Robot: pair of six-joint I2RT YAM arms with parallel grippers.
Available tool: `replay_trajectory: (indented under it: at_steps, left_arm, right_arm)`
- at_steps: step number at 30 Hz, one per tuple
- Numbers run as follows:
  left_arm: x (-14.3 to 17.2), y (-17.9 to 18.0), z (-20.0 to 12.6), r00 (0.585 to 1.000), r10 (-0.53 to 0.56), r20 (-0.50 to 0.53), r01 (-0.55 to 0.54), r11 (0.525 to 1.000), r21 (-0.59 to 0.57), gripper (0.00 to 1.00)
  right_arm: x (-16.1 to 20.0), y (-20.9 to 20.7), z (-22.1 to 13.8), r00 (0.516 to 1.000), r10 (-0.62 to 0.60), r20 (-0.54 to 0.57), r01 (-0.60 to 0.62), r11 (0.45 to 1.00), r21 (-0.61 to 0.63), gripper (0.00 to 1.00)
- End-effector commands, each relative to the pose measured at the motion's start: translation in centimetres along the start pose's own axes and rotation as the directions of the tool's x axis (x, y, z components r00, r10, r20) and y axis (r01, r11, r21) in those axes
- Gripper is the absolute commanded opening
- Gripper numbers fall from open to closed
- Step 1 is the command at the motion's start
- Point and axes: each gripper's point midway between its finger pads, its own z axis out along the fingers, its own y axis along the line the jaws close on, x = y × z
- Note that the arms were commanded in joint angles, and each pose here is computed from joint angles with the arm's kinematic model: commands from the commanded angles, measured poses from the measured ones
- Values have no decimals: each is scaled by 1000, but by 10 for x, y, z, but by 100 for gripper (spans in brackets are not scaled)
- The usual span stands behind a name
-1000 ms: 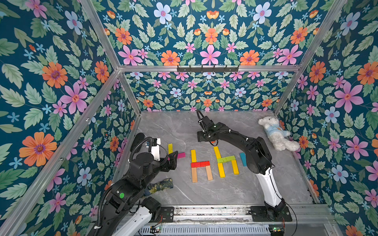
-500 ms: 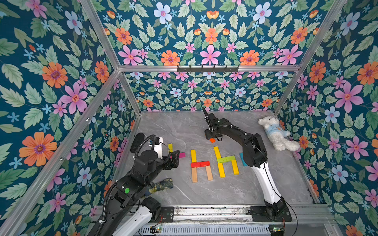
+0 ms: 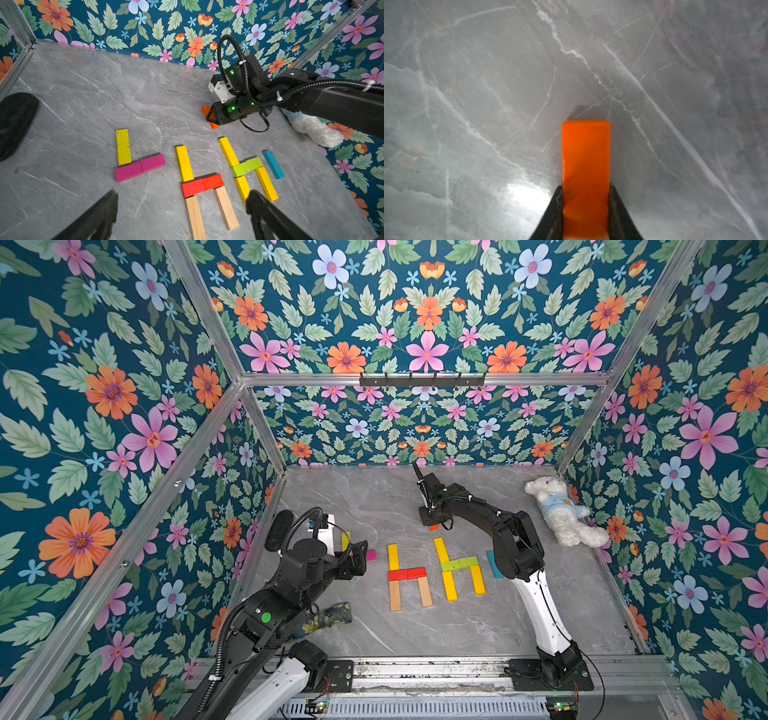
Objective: Assemble the letter h with building blocks
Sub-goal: Pick up the building block from the center of the board.
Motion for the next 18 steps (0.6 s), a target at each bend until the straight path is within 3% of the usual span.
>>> replay_trajectory:
  at_steps: [1, 6, 9, 14, 18]
  left_arm:
    - [-10, -1, -3, 999, -3, 38, 3, 1000, 0, 99]
    - [-14, 3, -9, 998, -11, 70, 12, 1000, -10, 99]
    - [-18, 4, -14, 996, -15, 92, 16, 1000, -10, 99]
    - [-24, 9, -22, 990, -31, 141, 34, 999, -19, 99]
    - [-25, 11, -27, 986, -37, 160, 40, 999, -18, 99]
  right_arm:
    - [-8, 3, -13, 999, 27, 27, -27, 1000, -17, 19]
    - [-32, 21, -65, 989, 61, 137, -52, 996, -68, 10]
    - [-29, 50, -100, 983, 76, 170, -57, 992, -115, 8]
    - [15, 125, -135, 983, 76, 167, -41, 978, -204, 8]
    - [70, 193, -134, 992, 56, 112, -24, 964, -266, 7]
